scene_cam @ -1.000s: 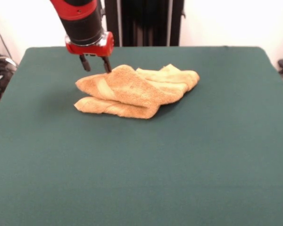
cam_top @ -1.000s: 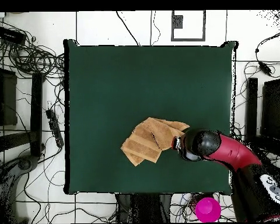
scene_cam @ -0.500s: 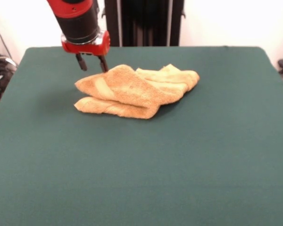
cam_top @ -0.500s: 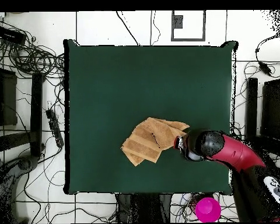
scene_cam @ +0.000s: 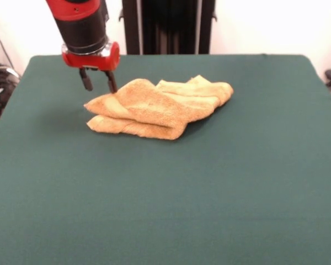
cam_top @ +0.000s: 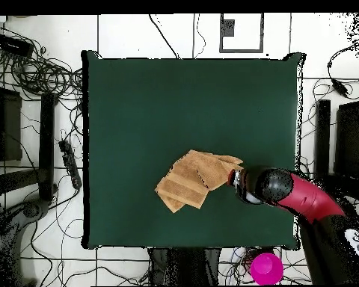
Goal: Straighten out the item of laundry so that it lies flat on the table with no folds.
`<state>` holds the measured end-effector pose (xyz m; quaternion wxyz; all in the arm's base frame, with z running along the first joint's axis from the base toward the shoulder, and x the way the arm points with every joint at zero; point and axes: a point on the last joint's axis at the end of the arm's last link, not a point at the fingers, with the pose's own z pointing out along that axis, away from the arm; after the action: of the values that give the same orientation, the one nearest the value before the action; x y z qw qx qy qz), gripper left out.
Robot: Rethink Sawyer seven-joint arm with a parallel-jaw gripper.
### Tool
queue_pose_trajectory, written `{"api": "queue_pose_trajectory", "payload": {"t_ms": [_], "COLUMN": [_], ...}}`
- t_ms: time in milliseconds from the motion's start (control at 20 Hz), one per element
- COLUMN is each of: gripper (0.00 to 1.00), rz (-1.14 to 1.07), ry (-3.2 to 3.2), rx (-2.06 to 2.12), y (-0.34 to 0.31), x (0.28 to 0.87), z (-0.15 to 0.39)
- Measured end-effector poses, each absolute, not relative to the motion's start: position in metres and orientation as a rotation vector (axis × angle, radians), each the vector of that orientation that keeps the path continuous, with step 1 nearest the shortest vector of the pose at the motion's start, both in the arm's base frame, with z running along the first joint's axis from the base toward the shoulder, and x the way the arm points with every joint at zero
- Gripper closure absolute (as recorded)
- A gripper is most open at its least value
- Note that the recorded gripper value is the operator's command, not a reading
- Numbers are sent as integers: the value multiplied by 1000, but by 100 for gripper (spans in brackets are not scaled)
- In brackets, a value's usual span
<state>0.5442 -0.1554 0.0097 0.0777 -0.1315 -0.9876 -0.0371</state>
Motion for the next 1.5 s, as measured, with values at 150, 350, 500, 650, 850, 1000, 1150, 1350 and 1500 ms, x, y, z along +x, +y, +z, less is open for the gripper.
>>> {"api": "queue_pose_trajectory", "payload": {"t_ms": [150,350,500,650,850,1000,1150,1350,1500], "gripper": [0,0,0,0,0,0,0,0,0], "rz": [-115,-124,-127,-137,-168,-203,-240,-298,-332], "ry": [-2980,-2999,-3008,-3012,-3027,-3046,-3068,-3104,-3126], "rx": [-408,-420,-419,-416,-415,-436,-462,-508,-527], "y": [-159,-160,-158,-156,-152,-153,-156,-162,-163], "x": [546,546,547,549,555,561,565,571,575], "z": [9,7,7,5,4,5,6,8,9]}}
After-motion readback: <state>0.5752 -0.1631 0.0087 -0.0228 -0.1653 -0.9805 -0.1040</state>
